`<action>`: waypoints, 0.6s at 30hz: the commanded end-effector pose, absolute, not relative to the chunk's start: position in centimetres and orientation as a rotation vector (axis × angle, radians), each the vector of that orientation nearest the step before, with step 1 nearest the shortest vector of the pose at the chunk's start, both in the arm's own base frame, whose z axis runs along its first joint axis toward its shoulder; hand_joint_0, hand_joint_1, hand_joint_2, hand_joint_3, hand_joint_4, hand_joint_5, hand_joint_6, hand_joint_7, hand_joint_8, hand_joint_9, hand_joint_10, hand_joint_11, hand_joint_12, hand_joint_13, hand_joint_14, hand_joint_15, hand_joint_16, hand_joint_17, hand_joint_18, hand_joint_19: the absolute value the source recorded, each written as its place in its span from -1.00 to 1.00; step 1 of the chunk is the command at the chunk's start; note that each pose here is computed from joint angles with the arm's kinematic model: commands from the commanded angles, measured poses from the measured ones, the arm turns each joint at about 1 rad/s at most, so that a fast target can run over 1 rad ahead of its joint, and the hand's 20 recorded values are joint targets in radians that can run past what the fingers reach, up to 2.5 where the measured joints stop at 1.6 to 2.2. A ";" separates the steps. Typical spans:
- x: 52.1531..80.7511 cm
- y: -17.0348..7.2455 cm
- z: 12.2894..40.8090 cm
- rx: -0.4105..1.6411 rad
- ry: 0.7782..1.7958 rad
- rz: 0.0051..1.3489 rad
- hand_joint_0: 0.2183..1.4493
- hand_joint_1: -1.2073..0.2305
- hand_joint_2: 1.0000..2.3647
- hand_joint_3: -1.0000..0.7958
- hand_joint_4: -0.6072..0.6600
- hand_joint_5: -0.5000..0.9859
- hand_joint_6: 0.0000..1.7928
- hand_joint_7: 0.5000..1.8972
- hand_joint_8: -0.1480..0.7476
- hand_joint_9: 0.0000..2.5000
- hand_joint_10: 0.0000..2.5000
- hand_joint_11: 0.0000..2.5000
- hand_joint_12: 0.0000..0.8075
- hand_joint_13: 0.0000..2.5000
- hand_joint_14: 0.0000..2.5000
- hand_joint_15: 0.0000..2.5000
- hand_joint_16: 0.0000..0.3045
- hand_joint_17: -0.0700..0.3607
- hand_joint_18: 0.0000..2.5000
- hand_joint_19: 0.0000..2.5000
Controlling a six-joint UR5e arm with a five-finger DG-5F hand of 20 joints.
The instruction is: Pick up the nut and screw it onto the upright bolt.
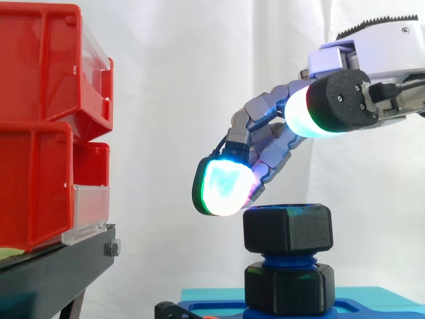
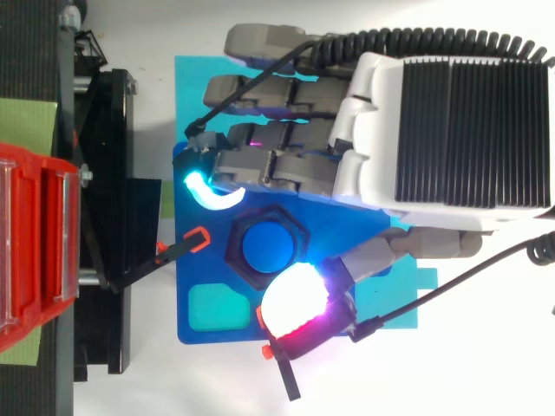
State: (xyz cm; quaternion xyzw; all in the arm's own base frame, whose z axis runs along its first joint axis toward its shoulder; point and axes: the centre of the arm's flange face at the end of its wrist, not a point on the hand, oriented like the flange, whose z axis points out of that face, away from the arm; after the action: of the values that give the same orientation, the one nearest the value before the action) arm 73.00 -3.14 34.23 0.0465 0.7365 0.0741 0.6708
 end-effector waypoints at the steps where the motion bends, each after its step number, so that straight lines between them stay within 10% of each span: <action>1: 73.0 -2.7 34.2 0.108 1.661 0.167 -0.53 0.41 -1.00 -0.44 0.26 -0.47 -0.44 -0.50 -0.11 -0.47 -1.00 -1.00 -0.33 -0.58 -1.00 -1.00 -0.84 -0.42 -0.88 -1.00; 18: 73.1 -1.1 34.2 0.111 1.658 0.178 -0.52 0.37 -1.00 -0.44 0.27 -0.47 -0.44 -0.51 -0.11 -0.44 -1.00 -1.00 -0.34 -0.54 -1.00 -1.00 -0.85 -0.44 -0.83 -1.00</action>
State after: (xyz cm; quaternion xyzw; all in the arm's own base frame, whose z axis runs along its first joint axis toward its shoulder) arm 73.10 -1.36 34.18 0.0501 0.7362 0.0774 0.6705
